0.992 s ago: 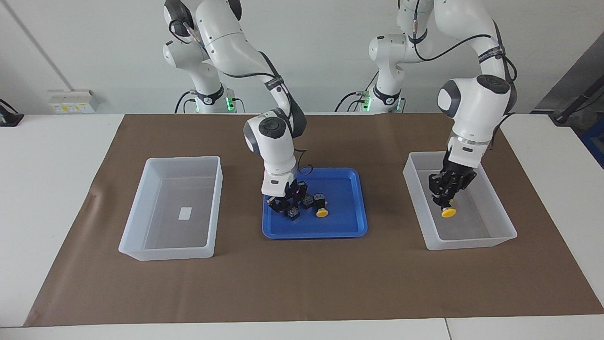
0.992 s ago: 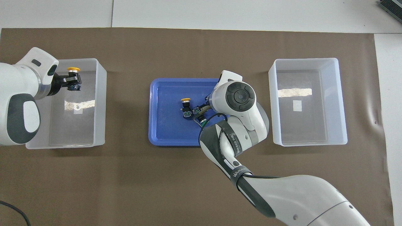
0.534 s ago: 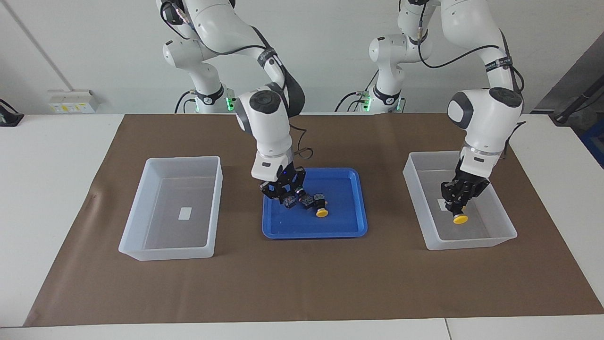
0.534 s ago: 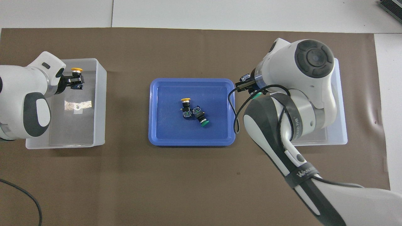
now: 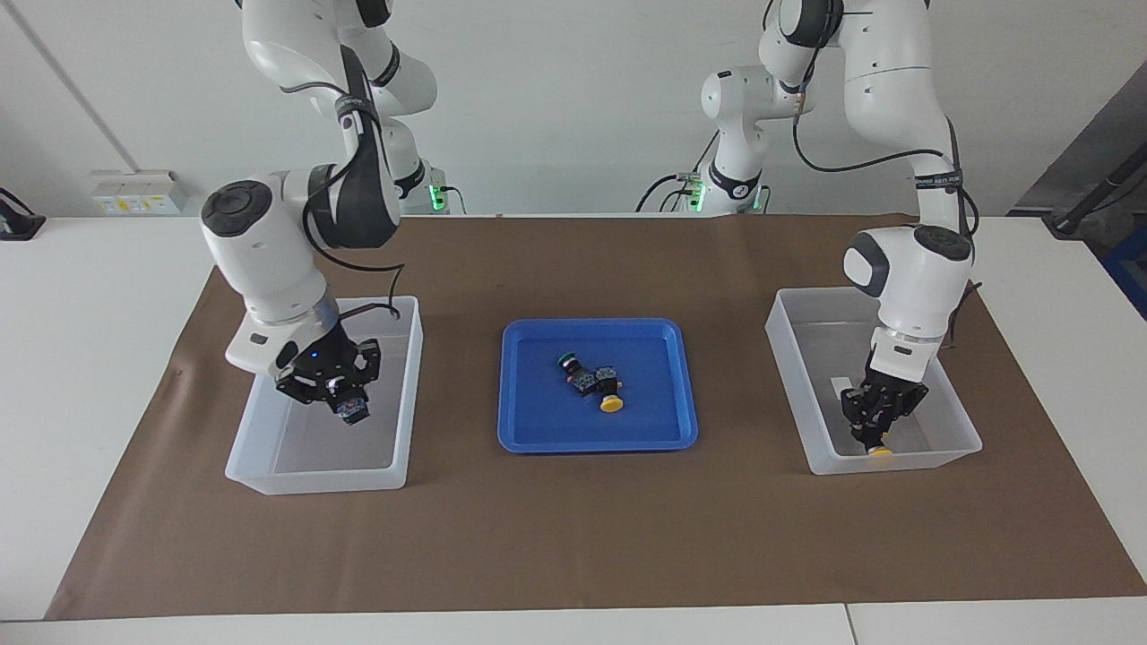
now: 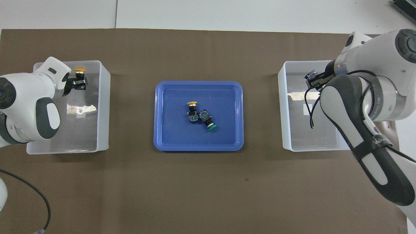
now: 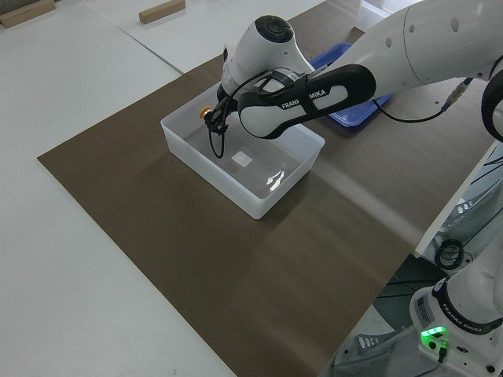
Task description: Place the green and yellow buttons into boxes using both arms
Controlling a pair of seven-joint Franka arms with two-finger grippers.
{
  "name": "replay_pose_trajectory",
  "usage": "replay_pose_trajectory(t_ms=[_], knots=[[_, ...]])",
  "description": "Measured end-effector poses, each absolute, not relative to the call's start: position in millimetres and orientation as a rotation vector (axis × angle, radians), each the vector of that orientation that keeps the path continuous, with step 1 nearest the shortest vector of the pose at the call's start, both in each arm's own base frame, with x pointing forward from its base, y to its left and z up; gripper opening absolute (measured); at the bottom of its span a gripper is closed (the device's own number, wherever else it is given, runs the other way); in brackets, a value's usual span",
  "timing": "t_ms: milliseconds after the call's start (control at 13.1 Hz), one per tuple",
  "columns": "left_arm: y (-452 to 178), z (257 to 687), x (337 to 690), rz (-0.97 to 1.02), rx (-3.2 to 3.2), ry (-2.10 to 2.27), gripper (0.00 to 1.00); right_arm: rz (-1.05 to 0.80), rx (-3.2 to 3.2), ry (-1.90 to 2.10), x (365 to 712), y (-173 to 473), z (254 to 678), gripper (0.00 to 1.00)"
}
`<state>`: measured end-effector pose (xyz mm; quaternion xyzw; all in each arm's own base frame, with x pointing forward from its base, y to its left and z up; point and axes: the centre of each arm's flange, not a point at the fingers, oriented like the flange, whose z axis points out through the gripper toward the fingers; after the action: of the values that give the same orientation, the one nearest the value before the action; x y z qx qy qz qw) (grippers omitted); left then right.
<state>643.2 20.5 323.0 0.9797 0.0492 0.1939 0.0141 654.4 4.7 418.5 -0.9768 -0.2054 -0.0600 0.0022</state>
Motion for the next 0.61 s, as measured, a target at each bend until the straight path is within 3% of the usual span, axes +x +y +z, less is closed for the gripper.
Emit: replay_pose_trajectory(t_ms=[305,458,610], knots=[[20.7,316.0,644.0,0.607,3.049,0.155,0.42,-0.186,-3.073,-0.654,635.3,-25.4,355.4,0.41],[19.7,317.4,645.1,0.628,3.043,0.152,0.59,-0.216,-3.073,-0.661,630.7,-15.4,340.4,0.41],[19.4,320.4,646.8,0.645,3.040,0.152,0.65,-0.227,-3.079,-0.634,626.7,-11.7,324.5,0.41]])
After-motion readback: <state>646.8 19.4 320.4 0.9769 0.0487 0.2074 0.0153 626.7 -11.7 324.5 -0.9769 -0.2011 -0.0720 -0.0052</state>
